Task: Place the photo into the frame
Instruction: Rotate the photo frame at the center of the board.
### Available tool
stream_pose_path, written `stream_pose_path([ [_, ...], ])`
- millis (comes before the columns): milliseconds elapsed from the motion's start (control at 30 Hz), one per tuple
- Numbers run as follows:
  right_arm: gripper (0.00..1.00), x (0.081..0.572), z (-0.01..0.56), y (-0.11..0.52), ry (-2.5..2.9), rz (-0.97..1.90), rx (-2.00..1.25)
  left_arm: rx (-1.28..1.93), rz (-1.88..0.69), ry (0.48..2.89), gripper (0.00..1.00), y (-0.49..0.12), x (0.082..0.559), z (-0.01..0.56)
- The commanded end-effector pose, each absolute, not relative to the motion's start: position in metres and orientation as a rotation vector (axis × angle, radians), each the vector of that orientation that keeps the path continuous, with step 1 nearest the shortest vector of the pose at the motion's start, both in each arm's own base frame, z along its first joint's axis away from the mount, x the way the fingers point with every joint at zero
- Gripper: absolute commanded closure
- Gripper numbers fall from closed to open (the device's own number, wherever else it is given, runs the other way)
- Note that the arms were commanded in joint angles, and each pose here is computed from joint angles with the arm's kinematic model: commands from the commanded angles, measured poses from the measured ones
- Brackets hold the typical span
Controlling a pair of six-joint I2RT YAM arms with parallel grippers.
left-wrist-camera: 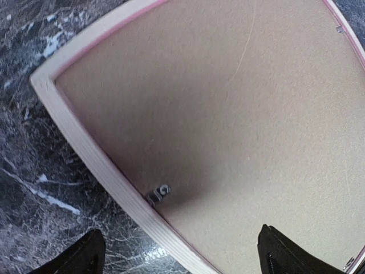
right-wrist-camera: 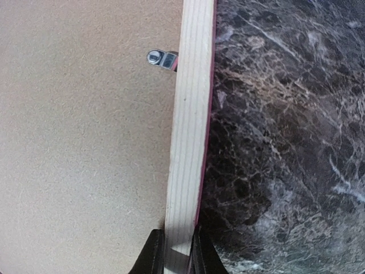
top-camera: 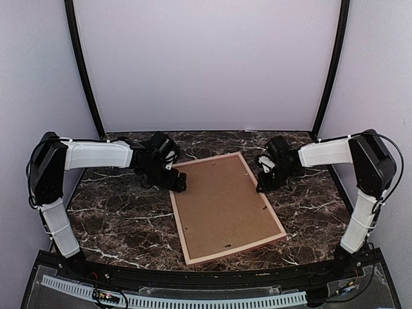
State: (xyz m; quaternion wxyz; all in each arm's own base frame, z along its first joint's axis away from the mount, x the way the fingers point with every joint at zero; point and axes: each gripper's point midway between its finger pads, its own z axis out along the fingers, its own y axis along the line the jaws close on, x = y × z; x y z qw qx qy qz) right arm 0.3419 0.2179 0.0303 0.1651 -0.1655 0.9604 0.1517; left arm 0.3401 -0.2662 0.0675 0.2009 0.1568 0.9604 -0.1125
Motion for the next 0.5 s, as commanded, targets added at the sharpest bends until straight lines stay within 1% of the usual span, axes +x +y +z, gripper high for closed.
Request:
stream_pose_path([
  [0, 0.91, 0.346, 0.029, 0.226, 2.709, 0.422, -0.700, 0.527, -0.292, 2.561, 0.04, -0.262, 0.364, 0.108],
  [133, 0.92, 0.349, 0.037, 0.245, 2.633, 0.508, -0.874, 0.573, -0.364, 2.506, 0.02, -0.264, 0.383, 0.118],
  [233, 0.90, 0.349, 0.035, 0.255, 2.603, 0.529, -1.003, 0.679, -0.391, 2.473, 0.02, -0.269, 0.391, 0.118],
  [367, 0.86, 0.357, 0.030, 0.267, 2.583, 0.549, -1.108, 0.781, -0.318, 2.517, 0.02, -0.265, 0.405, 0.093],
  [400, 0.84, 0.358, 0.029, 0.270, 2.579, 0.560, -1.122, 0.786, -0.303, 2.506, 0.02, -0.264, 0.413, 0.096],
  [467, 0.79, 0.361, 0.032, 0.277, 2.556, 0.599, -1.136, 0.796, -0.298, 2.513, 0.02, -0.260, 0.421, 0.090],
])
